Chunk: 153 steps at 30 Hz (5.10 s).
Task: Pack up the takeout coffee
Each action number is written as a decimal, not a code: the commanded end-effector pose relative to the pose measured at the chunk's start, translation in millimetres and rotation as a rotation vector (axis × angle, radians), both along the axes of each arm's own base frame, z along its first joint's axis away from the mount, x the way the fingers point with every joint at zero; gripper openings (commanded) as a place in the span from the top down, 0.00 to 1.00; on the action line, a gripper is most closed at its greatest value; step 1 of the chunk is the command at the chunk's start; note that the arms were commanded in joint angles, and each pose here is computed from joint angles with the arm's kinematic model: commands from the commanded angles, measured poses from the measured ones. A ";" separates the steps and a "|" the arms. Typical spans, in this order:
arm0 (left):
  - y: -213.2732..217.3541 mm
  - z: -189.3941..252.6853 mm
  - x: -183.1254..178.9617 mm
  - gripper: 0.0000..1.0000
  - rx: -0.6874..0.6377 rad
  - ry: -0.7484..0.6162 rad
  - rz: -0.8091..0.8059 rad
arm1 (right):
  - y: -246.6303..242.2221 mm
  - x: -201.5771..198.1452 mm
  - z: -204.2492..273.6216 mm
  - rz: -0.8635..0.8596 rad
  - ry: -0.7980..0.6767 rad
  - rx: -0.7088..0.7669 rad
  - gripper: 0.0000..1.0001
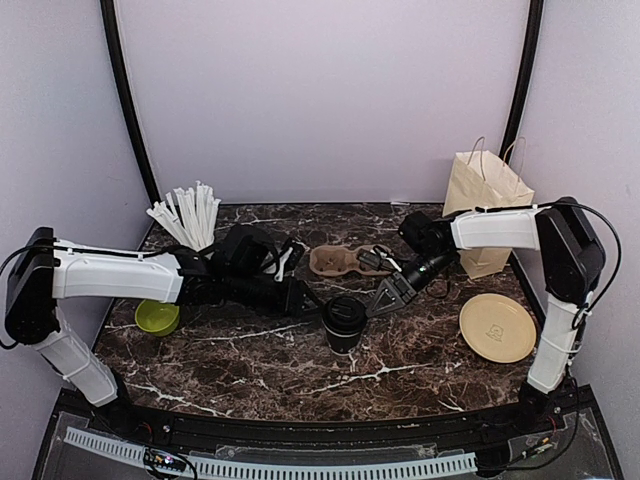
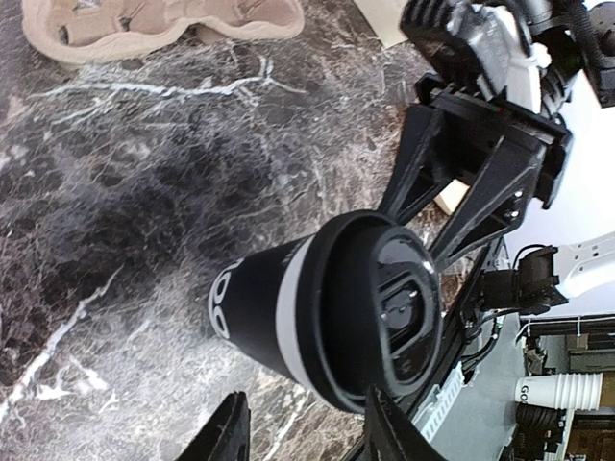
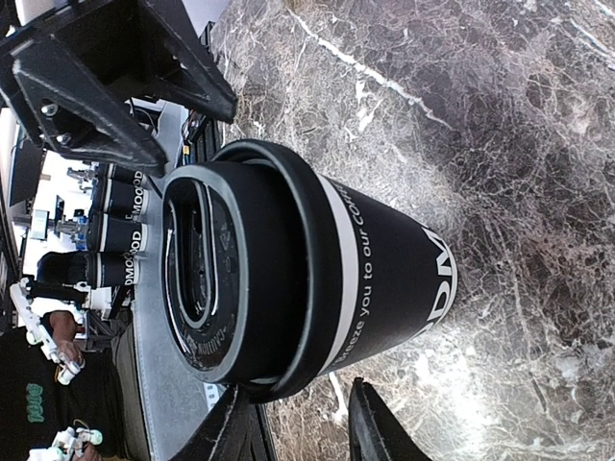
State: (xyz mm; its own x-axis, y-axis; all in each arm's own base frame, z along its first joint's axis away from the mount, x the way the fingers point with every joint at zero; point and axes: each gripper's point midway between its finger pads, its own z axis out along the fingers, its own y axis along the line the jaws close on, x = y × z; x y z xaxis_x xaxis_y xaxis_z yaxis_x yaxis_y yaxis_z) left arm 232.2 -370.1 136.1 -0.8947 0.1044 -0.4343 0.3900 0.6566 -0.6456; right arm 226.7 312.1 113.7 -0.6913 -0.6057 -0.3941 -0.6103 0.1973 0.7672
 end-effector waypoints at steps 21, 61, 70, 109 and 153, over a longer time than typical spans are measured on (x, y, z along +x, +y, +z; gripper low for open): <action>-0.8 -56.1 -2.0 0.77 0.109 0.134 -0.038 | 2.9 12.3 -13.2 -0.030 0.001 -0.032 0.69; 17.4 -127.7 -52.7 0.78 0.191 0.248 -0.172 | -1.1 35.9 -22.0 -0.056 -0.140 -0.173 0.70; -10.7 -101.0 -48.1 0.74 0.086 0.271 -0.178 | -2.9 36.4 -18.4 -0.055 -0.153 -0.193 0.69; -45.5 36.3 38.7 0.32 0.004 -0.207 -0.282 | -2.0 -4.9 16.0 0.032 -0.196 -0.042 0.62; -12.4 14.1 15.0 0.43 -0.048 0.032 -0.063 | -46.5 4.8 12.5 -0.124 -0.154 -0.072 0.58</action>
